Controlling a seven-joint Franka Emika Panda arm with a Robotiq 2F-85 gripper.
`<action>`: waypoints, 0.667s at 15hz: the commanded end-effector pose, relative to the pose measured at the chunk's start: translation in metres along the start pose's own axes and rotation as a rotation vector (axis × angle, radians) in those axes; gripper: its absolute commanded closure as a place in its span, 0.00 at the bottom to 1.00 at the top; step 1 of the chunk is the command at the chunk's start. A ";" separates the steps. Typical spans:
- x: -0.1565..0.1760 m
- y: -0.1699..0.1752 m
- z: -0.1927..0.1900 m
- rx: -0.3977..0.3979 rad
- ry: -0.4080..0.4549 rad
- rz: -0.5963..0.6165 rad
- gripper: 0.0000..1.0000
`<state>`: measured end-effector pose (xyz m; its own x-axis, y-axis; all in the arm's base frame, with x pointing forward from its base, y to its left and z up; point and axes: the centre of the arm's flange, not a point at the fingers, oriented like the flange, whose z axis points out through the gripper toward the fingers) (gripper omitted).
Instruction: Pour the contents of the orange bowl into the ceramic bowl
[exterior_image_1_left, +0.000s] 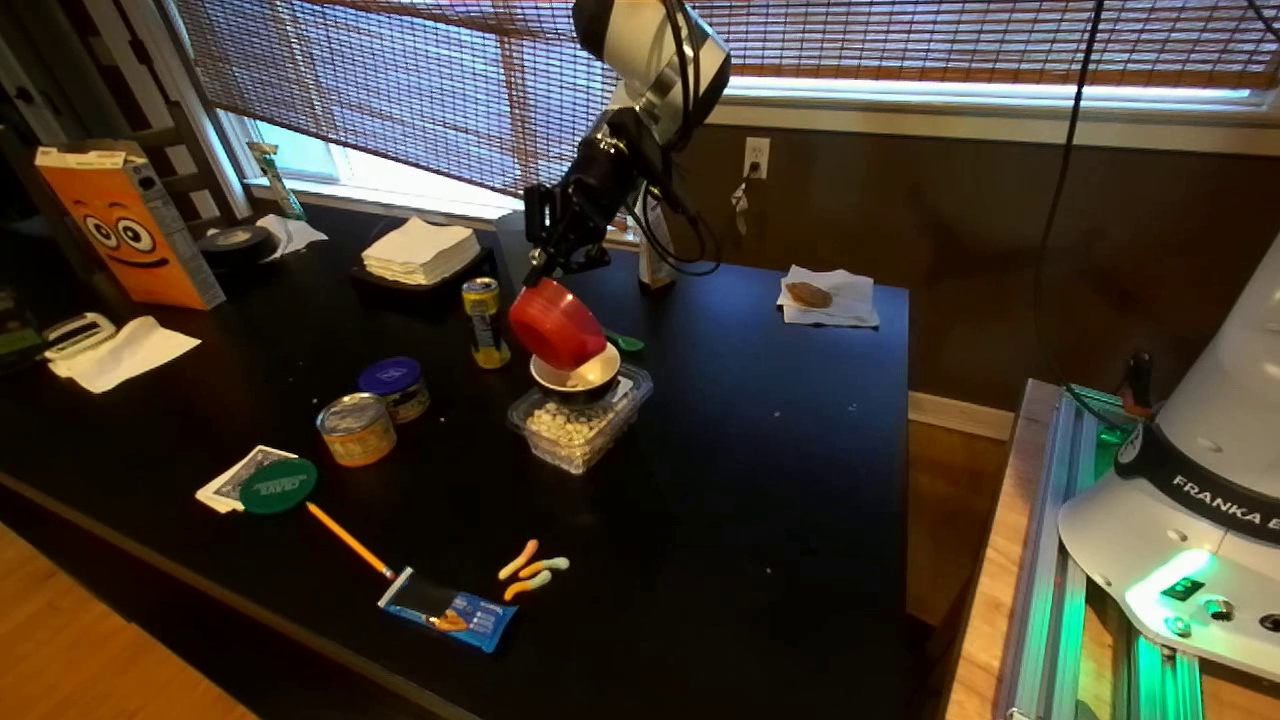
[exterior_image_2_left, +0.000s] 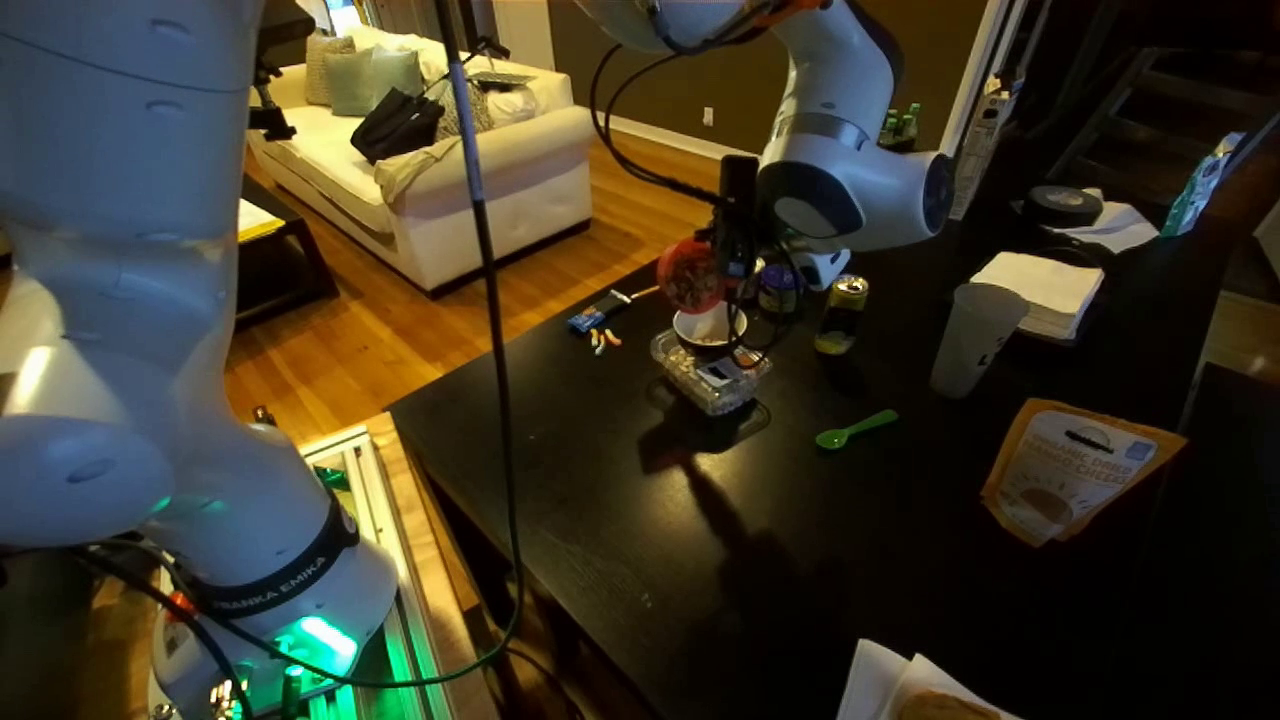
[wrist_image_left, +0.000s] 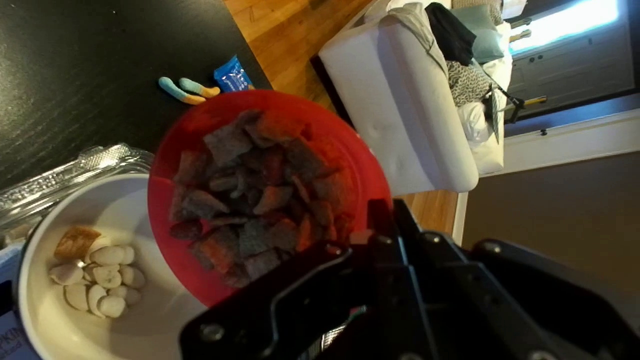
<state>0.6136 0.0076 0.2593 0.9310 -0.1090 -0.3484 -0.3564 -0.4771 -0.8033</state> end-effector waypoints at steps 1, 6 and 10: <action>0.011 0.007 -0.007 0.071 -0.012 -0.009 0.99; 0.012 0.015 -0.011 0.129 -0.026 -0.024 0.99; 0.013 0.017 -0.013 0.168 -0.037 -0.036 0.99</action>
<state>0.6132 -0.0091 0.2469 0.9344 -0.0836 -0.3462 -0.3508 -0.3828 -0.8546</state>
